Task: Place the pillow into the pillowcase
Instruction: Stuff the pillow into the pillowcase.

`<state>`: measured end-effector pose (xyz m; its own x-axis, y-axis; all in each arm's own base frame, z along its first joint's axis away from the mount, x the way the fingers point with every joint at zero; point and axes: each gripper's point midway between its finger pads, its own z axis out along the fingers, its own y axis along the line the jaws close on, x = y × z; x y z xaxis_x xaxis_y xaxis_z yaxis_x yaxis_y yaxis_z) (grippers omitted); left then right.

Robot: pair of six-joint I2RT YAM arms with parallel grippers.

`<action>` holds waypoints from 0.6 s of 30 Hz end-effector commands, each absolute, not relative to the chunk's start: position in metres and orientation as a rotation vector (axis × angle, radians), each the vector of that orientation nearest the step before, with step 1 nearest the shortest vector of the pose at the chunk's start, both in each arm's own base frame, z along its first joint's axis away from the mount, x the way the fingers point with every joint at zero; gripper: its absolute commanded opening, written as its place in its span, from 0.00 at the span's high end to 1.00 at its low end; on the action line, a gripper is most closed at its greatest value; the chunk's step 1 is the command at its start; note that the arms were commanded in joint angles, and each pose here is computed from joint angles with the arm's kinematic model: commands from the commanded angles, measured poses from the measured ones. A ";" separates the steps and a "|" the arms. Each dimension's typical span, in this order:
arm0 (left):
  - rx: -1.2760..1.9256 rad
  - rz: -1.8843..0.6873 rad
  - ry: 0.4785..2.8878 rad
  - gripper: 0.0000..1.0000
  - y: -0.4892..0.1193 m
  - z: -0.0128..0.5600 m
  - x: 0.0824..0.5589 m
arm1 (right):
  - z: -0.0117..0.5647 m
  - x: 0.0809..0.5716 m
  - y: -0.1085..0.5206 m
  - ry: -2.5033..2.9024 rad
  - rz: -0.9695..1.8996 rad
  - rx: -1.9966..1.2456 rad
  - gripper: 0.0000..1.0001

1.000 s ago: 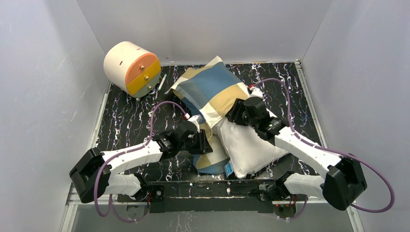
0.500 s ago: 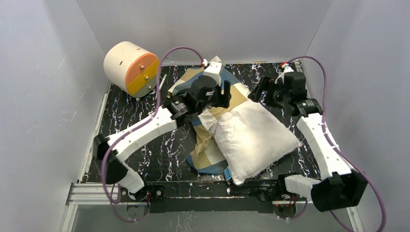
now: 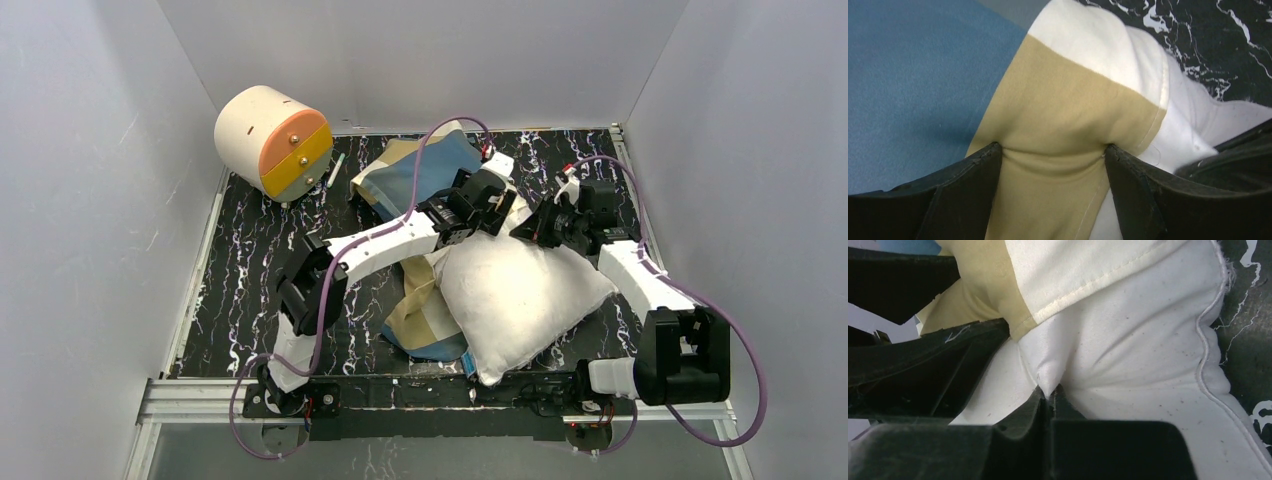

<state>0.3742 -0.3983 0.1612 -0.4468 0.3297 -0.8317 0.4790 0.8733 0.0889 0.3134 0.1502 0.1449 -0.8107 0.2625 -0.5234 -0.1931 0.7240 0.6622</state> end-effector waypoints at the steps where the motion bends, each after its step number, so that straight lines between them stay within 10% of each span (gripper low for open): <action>1: 0.542 -0.094 1.978 0.26 -0.402 0.169 0.402 | 0.156 0.299 0.170 2.245 1.149 -0.006 0.99; 5: 0.595 -0.157 1.916 0.43 -0.417 0.177 0.403 | 0.152 0.294 0.168 2.230 1.151 0.024 0.99; 9: 0.679 -0.400 1.845 0.98 -0.449 0.213 0.373 | 0.161 0.299 0.170 2.128 1.179 0.062 0.99; 18: 0.635 -0.827 1.732 1.00 -0.496 0.303 0.313 | 0.211 0.324 0.159 1.756 1.255 0.342 0.99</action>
